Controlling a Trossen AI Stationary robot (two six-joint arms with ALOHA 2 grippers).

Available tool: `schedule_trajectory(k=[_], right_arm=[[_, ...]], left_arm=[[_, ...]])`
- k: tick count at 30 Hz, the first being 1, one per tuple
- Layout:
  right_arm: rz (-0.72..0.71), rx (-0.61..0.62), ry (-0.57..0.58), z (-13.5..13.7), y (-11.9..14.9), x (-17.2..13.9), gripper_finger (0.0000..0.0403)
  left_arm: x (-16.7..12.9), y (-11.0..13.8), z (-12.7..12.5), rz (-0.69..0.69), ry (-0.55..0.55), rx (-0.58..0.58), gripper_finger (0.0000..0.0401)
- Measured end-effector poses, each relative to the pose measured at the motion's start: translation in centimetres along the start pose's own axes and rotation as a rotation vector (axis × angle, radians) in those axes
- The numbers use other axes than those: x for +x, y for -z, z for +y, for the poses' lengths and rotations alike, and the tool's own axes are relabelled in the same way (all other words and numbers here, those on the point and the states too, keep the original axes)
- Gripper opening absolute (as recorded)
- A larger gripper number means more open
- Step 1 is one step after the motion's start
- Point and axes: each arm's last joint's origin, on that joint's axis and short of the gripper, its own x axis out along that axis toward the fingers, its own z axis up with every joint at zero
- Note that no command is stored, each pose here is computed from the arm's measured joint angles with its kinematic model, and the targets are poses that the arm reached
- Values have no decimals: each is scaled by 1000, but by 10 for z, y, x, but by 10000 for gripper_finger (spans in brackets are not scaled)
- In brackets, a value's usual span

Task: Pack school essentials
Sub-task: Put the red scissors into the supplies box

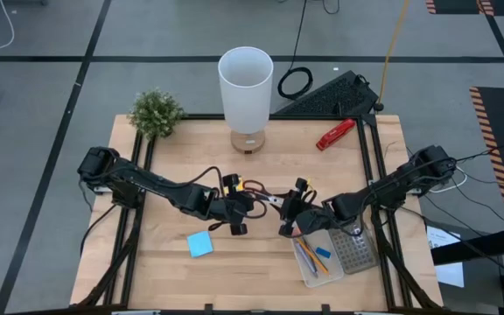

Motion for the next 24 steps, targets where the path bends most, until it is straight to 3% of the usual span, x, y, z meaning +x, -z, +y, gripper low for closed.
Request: schedule_trajectory(k=[8,14,24], right_arm=[[1,0,3,0,0,0,60],[5,20,-2,0,1,0,63],[6,94,-72,12,3,-10,55]], left_arm=[[0,0,0,-1,2,-3,26],[0,-1,-1,-4,48,-14,31],[-4,0,-12,12,205,-48,147]])
